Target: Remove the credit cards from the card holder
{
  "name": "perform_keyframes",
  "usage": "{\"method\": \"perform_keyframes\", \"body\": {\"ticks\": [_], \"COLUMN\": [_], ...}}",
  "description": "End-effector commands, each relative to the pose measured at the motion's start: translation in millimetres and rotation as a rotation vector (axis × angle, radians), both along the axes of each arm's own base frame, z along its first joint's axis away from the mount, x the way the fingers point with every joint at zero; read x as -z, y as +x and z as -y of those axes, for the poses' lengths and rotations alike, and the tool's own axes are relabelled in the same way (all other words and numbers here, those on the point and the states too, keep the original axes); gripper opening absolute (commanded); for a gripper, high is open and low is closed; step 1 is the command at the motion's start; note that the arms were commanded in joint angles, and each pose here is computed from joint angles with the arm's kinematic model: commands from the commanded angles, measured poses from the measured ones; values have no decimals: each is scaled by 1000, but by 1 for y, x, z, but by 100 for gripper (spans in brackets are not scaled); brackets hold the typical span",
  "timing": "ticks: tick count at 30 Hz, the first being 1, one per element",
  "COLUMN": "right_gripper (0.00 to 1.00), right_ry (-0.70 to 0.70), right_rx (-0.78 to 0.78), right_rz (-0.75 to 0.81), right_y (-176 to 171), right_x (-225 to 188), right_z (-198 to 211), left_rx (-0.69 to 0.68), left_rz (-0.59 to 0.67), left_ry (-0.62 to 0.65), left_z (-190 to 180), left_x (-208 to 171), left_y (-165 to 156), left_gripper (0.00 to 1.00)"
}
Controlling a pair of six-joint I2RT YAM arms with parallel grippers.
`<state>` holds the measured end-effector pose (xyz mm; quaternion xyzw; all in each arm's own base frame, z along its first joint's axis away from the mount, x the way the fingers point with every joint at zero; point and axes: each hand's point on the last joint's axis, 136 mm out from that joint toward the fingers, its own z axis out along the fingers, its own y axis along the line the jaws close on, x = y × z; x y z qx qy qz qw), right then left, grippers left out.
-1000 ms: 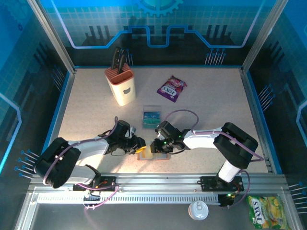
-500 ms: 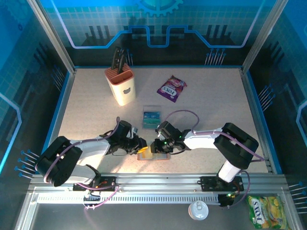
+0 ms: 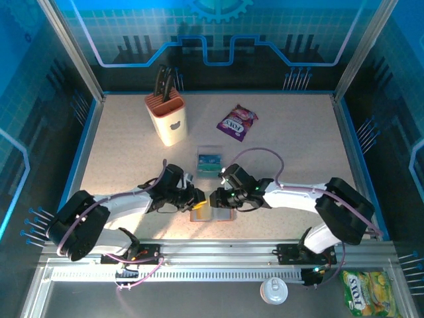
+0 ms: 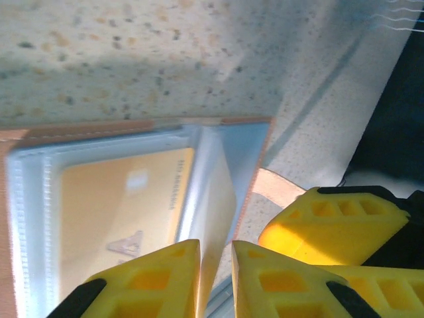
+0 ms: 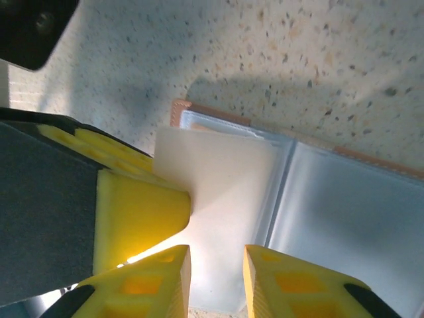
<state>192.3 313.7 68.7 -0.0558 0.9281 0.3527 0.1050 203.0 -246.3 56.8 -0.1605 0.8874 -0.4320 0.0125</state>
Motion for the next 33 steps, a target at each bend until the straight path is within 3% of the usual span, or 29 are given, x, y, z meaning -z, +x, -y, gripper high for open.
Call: {"method": "perform_keyframes", "body": {"ticks": [1,21,28,33], "right_gripper": [29,28,28,28], "right_ry": [-49,-43,-34,-28], "right_rx": [32,100,114,119], "right_rz": [19,54,51,51], "right_y": [4,4,0,-2], "right_x": [-1,-14,-16,-19], "right_z": [20,58,63,65], "left_rx": [22,122,151,166], "left_rz": [8,-6,1,21], "left_ry": [-4,-4,-25,-16], "left_z": [5,60,80,85], "left_x": [-13,-7,-9,-12], "left_y": [-1,7,16,23], "left_gripper": [21,20,32,33]}}
